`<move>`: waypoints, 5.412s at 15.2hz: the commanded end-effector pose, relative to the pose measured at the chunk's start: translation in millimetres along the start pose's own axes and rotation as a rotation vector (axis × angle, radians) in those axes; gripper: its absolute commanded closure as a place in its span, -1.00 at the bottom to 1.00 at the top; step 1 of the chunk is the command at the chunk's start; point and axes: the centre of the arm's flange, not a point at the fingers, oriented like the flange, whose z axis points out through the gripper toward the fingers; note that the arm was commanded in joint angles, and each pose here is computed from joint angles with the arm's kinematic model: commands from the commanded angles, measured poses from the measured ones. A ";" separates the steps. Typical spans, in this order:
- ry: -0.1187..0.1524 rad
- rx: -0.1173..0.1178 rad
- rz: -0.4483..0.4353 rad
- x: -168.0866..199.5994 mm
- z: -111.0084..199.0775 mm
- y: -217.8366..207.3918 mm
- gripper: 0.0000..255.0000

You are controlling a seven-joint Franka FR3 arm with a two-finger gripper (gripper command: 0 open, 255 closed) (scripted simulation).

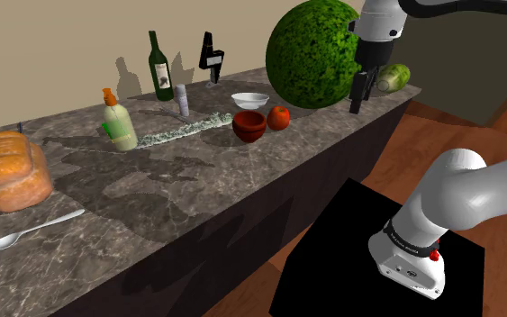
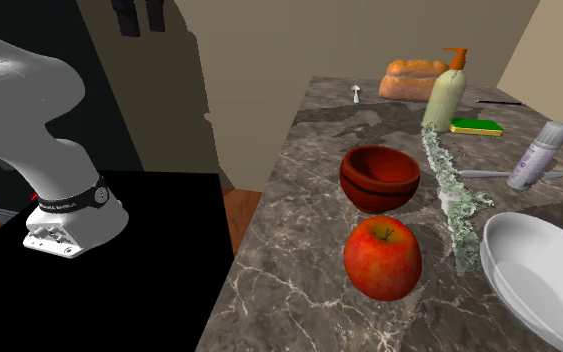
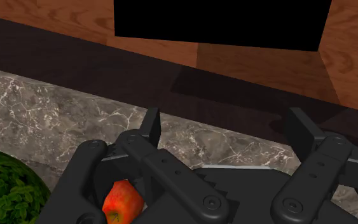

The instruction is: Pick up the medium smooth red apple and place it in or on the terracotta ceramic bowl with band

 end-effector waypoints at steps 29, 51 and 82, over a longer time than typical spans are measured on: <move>0.129 0.005 -0.559 270.5 114.3 197.3 -1.00; 0.149 0.005 -0.645 326.9 168.1 210.9 1.00; 0.149 0.005 -0.645 313.7 47.5 215.3 1.00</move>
